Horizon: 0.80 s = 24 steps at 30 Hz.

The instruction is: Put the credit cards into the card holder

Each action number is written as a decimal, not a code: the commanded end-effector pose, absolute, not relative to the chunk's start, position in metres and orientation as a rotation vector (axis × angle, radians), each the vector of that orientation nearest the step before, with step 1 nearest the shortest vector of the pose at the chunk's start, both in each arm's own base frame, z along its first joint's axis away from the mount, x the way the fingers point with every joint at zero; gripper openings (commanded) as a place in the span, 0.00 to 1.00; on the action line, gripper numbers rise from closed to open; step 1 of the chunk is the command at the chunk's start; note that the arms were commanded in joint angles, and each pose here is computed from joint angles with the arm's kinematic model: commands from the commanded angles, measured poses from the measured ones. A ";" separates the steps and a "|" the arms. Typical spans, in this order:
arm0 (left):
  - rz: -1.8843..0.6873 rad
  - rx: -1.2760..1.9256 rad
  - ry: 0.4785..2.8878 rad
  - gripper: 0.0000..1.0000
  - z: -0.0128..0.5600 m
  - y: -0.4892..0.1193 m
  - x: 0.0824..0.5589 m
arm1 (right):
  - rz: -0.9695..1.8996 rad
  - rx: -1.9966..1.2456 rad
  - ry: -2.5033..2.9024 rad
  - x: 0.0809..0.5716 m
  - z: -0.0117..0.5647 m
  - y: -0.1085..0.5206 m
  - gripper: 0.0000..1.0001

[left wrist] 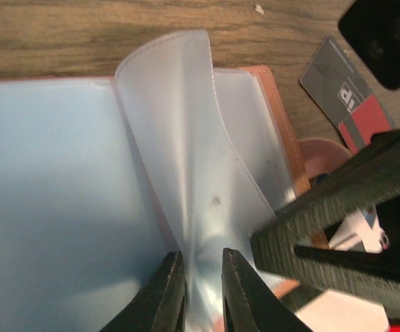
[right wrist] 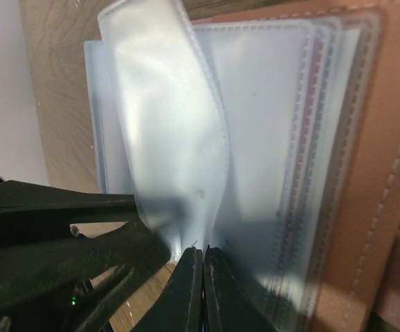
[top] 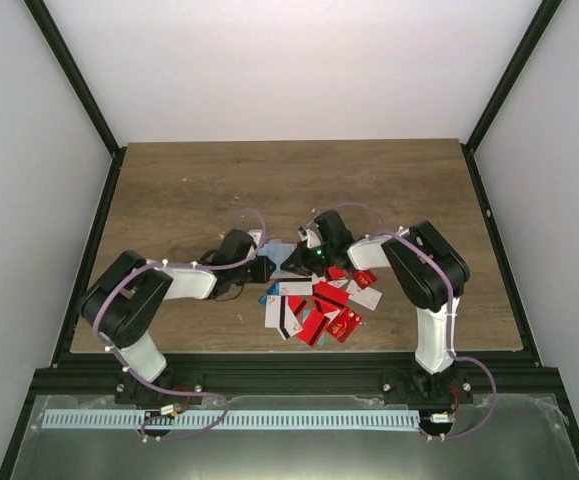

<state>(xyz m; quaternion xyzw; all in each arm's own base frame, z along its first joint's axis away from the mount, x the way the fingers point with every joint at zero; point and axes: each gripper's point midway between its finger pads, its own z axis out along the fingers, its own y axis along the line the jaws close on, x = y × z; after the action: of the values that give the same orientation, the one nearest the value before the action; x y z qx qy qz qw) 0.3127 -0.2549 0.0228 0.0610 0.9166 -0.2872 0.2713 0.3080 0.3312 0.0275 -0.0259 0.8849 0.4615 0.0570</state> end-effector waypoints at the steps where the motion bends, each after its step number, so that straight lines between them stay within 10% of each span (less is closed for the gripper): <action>1: -0.763 0.172 2.553 0.26 0.024 -0.246 0.288 | 1.280 -0.110 2.723 0.309 0.023 0.329 0.01; 8: -0.660 0.094 2.516 0.49 0.058 -0.224 0.289 | 1.174 -0.196 2.712 0.312 0.035 0.334 0.01; 24: -0.531 -0.065 2.479 0.51 0.072 -0.174 0.276 | 0.968 -0.394 2.678 0.310 0.062 0.377 0.04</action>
<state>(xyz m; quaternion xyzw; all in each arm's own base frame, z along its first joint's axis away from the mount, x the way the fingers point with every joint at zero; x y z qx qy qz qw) 0.2791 -0.1865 0.0731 -0.0083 0.9307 -0.2141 0.2964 0.3049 0.3689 0.0486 -0.1188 0.9205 0.3556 0.1103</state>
